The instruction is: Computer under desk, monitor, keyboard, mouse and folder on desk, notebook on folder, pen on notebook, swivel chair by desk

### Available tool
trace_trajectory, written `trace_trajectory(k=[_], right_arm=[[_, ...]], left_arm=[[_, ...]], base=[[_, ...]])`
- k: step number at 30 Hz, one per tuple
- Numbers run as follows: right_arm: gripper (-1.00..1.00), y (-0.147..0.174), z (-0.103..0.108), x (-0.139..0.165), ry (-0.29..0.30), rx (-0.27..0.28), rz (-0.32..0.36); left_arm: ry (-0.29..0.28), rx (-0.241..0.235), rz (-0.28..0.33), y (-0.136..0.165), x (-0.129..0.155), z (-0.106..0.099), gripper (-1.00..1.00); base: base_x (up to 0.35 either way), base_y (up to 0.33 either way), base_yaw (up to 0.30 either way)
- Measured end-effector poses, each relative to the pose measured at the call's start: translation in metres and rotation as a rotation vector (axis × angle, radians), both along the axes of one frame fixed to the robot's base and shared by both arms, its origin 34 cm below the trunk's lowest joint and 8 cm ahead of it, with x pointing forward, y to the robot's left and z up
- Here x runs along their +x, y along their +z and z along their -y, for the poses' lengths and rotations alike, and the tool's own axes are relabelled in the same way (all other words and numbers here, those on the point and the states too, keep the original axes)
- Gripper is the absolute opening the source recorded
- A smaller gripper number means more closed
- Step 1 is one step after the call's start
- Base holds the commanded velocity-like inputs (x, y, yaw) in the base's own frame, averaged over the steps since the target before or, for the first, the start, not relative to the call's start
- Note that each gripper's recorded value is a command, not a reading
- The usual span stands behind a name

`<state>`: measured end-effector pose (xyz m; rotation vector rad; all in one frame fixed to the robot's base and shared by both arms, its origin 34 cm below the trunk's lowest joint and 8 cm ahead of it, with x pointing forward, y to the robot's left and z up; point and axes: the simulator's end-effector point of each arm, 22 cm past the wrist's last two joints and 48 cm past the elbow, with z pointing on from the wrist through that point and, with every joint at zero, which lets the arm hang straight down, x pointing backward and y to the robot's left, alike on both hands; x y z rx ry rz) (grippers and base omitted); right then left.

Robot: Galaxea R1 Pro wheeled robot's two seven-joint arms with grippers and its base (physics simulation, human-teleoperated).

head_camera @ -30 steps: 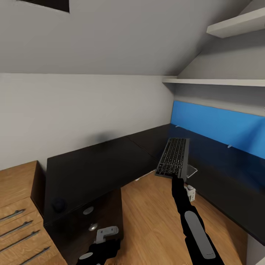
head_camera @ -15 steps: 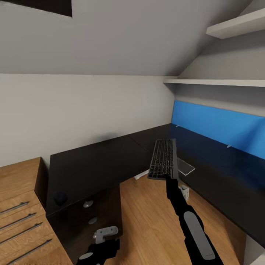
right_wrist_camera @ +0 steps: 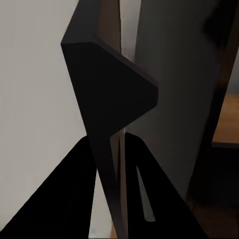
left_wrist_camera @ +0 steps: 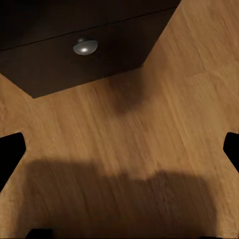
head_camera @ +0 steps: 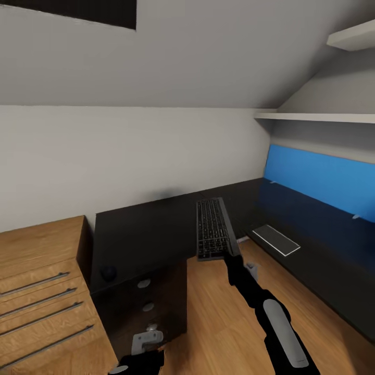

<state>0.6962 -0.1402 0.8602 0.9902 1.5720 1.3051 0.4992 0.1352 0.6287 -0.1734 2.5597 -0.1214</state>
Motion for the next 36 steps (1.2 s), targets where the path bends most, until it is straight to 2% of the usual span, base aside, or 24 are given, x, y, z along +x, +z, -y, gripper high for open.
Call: trace_trajectory(k=[6,10,14,16,17,20,21,24,30,36], right_arm=[[-1.0,0.003,-0.007,-0.006,0.078,0.044,-0.005],[-1.0,0.006,-0.013,-0.01,0.124,0.083,-0.008],[-1.0,0.006,-0.025,-0.016,0.177,0.094,-0.01],[-1.0,0.009,-0.039,-0.021,0.219,0.125,-0.012],[-1.0,0.01,-0.04,-0.022,0.223,0.131,-0.013],[-1.0,0.01,-0.044,-0.023,0.234,0.142,-0.015],[-1.0,0.01,-0.046,-0.027,0.262,0.136,-0.015],[-1.0,0.008,-0.038,-0.03,0.293,0.106,-0.013],[-1.0,0.007,-0.041,-0.034,0.318,0.107,-0.017],[-1.0,0.002,-0.045,-0.037,0.343,0.115,-0.03]], left_arm=[[-0.002,0.043,-0.062,-0.037,-0.022,-0.017,1.0],[-0.003,0.09,-0.079,-0.061,-0.036,-0.042,1.0],[-0.051,0.056,-0.052,-0.078,-0.043,-0.04,1.0],[-0.067,0.029,0.041,-0.074,-0.031,-0.041,1.0],[-0.067,0.028,0.051,-0.074,-0.03,-0.042,1.0],[-0.066,0.026,0.063,-0.073,-0.028,-0.043,1.0],[-0.065,0.026,0.066,-0.072,-0.027,-0.044,1.0],[-0.063,0.026,0.066,-0.073,-0.027,-0.045,1.0],[-0.064,0.026,0.066,-0.073,-0.027,-0.045,1.0],[-0.064,0.026,0.066,-0.073,-0.027,-0.045,1.0]], base=[[0.0,0.0,0.258],[0.0,0.0,0.258],[0.0,0.0,0.258],[0.0,0.0,0.258],[0.0,0.0,0.258],[0.0,0.0,0.209],[0.0,0.0,0.083],[0.0,0.0,0.019],[-0.016,0.0,0.003],[-0.254,0.0,0.0]])
